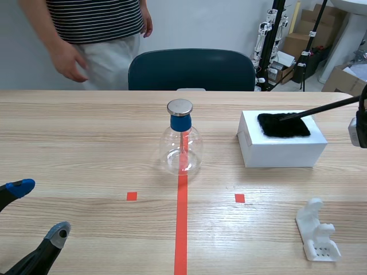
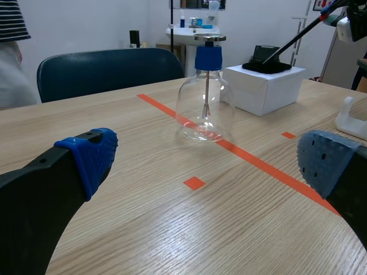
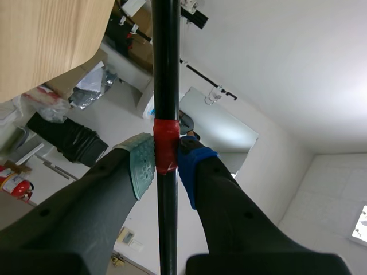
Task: Do the electroscope experiment. rub the rod on the fur
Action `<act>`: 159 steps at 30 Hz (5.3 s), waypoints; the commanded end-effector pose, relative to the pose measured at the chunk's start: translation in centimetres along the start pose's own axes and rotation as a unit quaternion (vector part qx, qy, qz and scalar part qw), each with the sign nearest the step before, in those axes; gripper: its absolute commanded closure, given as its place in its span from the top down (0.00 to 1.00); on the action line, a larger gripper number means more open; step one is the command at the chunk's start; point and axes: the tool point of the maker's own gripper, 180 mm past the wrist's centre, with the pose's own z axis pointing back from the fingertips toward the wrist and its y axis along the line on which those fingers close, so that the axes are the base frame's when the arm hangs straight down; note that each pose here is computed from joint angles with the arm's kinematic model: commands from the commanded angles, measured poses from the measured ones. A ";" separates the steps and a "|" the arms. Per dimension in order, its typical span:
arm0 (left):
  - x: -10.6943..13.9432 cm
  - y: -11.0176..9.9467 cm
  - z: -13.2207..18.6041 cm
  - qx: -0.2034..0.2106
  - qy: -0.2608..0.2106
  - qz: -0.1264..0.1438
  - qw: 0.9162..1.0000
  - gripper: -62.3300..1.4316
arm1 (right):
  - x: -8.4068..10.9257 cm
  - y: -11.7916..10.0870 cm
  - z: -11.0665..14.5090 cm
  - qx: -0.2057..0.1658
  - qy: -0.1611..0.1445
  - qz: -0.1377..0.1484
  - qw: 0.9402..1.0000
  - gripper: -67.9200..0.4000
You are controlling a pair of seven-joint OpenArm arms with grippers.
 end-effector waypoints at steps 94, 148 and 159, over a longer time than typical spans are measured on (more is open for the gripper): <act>1.0 0.3 -0.4 -0.003 -0.019 -0.008 1.000 1.00 | 0.2 -0.9 -0.6 -0.017 0.020 -0.067 0.997 0.09; 1.0 0.3 -0.4 -0.003 -0.019 -0.008 1.000 1.00 | -0.6 -0.2 -0.6 -0.008 0.036 -0.089 0.995 0.09; 1.0 0.3 -0.4 -0.003 -0.018 -0.008 1.000 1.00 | -3.5 2.3 0.0 0.026 0.044 -0.072 0.996 0.09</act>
